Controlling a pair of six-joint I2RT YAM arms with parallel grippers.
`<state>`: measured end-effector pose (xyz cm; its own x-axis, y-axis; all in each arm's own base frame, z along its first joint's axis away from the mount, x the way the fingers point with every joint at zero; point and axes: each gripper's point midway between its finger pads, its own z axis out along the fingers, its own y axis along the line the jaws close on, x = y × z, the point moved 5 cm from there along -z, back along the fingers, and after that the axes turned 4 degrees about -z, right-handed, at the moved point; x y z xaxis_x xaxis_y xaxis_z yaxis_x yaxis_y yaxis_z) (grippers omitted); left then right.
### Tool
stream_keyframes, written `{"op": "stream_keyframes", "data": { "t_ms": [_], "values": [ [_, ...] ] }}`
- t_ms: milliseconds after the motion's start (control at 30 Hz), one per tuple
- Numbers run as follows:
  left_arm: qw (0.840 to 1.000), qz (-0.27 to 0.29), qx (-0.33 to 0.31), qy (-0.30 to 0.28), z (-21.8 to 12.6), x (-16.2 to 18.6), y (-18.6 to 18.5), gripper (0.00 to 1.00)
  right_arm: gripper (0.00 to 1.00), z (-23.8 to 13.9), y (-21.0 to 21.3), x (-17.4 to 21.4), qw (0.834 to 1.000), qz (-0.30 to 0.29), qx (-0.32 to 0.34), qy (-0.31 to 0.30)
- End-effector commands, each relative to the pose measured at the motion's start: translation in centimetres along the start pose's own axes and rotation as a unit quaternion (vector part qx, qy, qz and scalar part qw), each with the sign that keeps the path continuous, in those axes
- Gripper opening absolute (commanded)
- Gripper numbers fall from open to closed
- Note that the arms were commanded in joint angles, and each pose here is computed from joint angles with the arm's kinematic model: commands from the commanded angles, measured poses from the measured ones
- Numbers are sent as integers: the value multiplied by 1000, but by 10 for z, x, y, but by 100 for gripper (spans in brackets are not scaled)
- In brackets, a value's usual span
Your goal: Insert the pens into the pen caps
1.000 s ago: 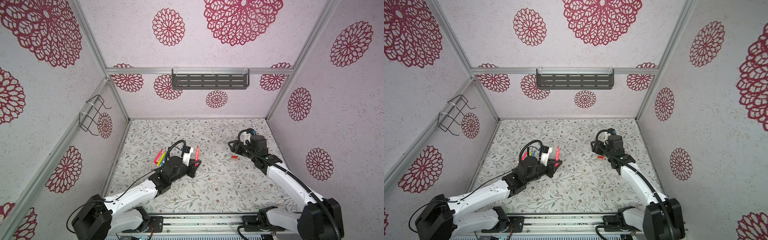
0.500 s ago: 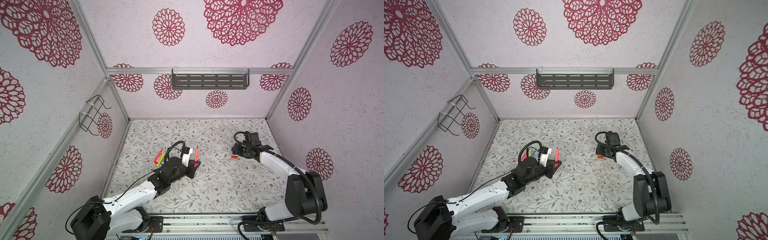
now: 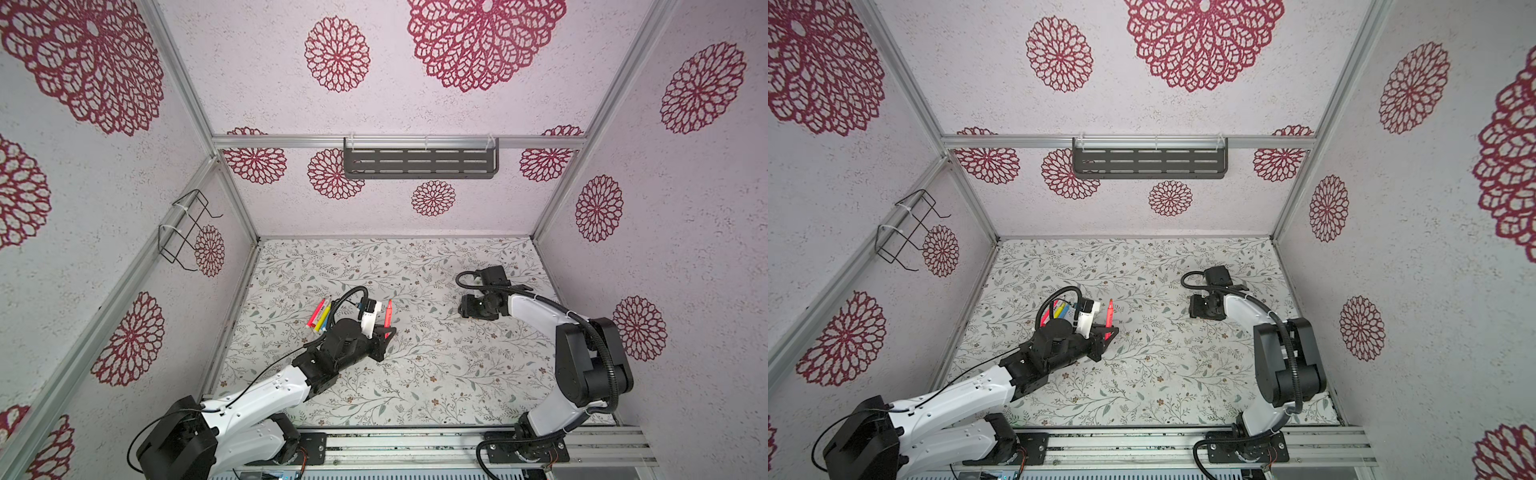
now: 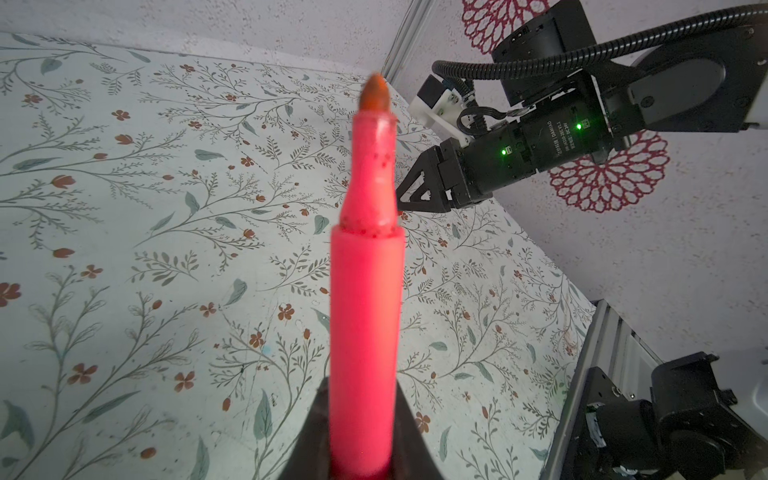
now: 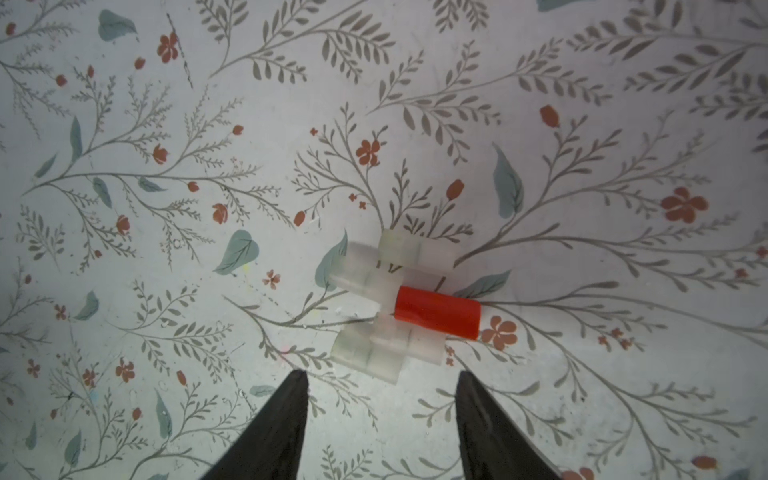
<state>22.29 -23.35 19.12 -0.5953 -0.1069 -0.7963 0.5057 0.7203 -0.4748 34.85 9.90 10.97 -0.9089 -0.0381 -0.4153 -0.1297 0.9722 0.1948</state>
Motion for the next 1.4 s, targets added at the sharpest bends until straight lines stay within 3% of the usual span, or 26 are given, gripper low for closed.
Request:
{"op": "stream_keyframes", "data": {
  "t_ms": [0, 1367],
  "values": [
    [1000, 2, -7, -10, -4, -3, 3, 0, 57, -2, 11, -4, 999, -35, -12, 10],
    [1000, 1, -23, -21, -12, -1, 10, 0, 53, 31, 39, 31, 995, -84, 4, 57]
  ]
}}
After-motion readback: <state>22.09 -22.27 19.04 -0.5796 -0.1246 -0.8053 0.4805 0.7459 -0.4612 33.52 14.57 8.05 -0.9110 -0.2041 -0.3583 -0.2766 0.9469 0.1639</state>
